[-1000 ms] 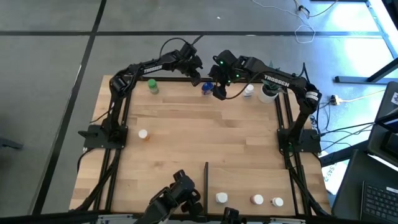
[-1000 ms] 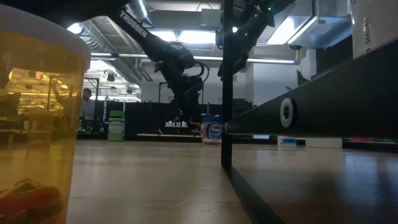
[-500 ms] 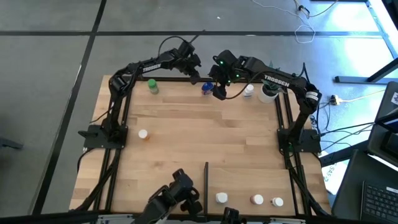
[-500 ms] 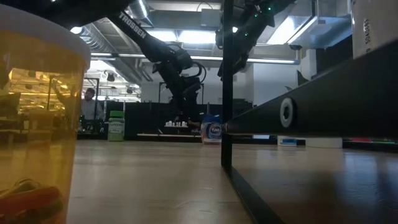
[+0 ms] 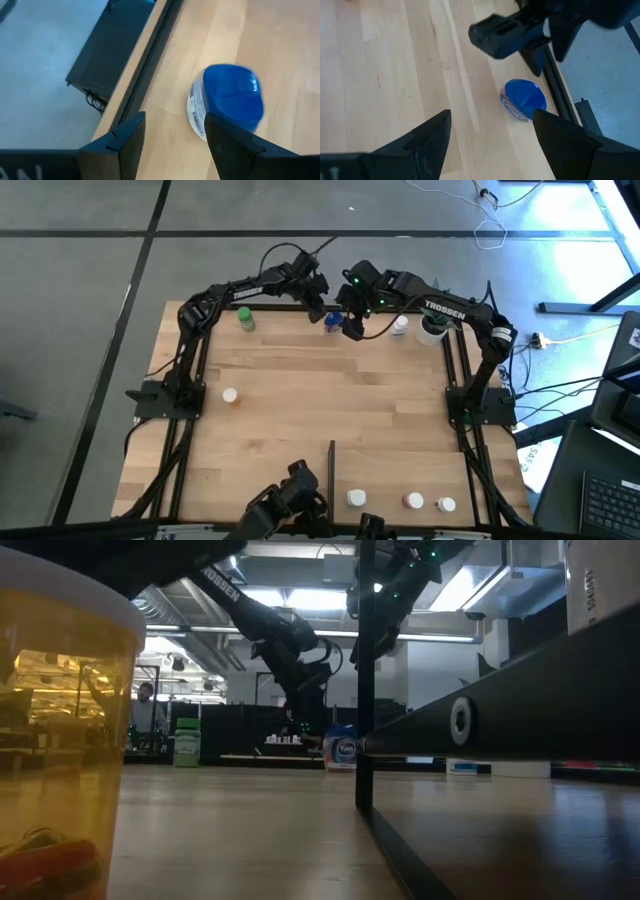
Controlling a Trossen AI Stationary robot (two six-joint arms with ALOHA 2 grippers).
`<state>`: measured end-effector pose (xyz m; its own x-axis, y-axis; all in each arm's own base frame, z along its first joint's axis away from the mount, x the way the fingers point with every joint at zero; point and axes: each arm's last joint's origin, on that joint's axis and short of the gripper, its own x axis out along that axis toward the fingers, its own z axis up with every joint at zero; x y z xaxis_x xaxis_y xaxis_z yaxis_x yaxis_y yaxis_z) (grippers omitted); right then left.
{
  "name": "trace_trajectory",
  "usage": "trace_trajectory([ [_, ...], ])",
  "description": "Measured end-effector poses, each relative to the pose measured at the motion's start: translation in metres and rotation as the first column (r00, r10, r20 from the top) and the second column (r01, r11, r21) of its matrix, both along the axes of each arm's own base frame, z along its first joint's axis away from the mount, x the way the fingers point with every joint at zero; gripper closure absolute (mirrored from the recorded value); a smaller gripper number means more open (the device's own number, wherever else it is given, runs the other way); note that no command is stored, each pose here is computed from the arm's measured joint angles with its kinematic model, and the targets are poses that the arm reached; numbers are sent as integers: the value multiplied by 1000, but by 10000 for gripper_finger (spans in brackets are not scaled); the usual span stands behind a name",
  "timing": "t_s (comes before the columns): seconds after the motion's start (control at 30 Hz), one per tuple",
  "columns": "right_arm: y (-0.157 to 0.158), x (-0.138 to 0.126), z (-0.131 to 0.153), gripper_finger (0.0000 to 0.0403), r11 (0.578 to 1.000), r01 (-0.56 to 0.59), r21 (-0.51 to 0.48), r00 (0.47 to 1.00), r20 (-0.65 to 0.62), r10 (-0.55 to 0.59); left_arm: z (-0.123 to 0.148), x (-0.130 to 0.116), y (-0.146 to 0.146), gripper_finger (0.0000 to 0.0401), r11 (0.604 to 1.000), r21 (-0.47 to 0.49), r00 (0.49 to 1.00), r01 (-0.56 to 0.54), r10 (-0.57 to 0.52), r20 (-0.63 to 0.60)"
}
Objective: Pick and place medicine bottles onto shelf by color
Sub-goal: Put the blue pill bottle onto the shelf
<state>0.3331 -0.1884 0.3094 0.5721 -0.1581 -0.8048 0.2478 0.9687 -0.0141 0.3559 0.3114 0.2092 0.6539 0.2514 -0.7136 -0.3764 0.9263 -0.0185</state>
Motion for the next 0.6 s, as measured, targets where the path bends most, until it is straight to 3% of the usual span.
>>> trace_trajectory([
  [0.33, 0, 0, 0, 121, 1000, 16, 13, 1000, 0, -16, -10, 2, -1, 203, 1000, -14, 1000, 8, -9, -21],
  [0.6, 0, 0, 0, 121, 1000, 15, 13, 1000, 0, -15, -9, 5, -3, 203, 996, 39, 996, 78, -76, -40],
])
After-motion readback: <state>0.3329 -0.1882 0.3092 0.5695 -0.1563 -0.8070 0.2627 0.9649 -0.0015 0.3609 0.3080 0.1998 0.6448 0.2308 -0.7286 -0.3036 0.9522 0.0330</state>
